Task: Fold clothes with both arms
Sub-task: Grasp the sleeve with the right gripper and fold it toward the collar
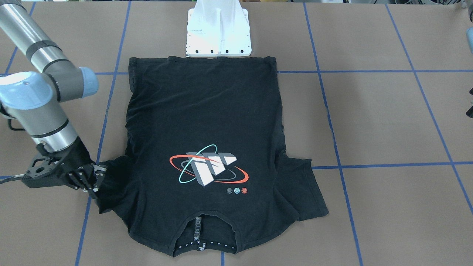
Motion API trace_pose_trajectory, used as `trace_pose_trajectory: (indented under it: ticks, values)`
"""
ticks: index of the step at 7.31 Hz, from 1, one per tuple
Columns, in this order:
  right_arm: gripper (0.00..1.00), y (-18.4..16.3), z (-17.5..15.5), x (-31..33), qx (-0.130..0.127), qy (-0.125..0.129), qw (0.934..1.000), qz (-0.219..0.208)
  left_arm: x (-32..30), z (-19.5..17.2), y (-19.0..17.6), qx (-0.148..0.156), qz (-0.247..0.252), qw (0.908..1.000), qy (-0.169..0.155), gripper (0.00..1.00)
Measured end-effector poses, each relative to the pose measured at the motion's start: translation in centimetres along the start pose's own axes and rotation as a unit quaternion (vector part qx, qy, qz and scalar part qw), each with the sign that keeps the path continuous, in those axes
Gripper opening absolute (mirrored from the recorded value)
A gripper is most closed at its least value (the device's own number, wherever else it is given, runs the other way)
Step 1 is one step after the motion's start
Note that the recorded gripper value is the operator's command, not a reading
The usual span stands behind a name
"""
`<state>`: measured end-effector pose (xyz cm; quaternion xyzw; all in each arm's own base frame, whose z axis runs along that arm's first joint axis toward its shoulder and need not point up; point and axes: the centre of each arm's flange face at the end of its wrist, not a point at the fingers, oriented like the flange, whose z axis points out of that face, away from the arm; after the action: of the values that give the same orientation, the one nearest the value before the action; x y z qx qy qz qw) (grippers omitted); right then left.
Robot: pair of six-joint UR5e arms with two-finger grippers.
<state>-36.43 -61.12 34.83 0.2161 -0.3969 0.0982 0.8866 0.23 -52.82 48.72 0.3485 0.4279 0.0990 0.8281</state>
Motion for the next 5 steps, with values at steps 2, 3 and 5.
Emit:
trace_pose_trajectory:
  ticks: [2, 3, 5]
  values:
    - [0.0, 0.9, 1.6, -10.1, 0.0, 0.033, 0.9993, 0.016, -0.1, 0.2, 0.1, 0.0, 0.0, 1.0, 0.0, 1.0]
    - [0.0, 0.7, 3.4, -13.9, 0.002, 0.049, 0.9985, 0.026, -0.2, 0.2, 0.2, 0.0, 0.0, 1.0, 0.0, 1.0]
    - [0.0, 0.7, 7.3, -17.3, 0.001, 0.084, 0.996, 0.029, -0.3, 0.2, 0.2, 0.0, 0.0, 1.0, 0.0, 1.0]
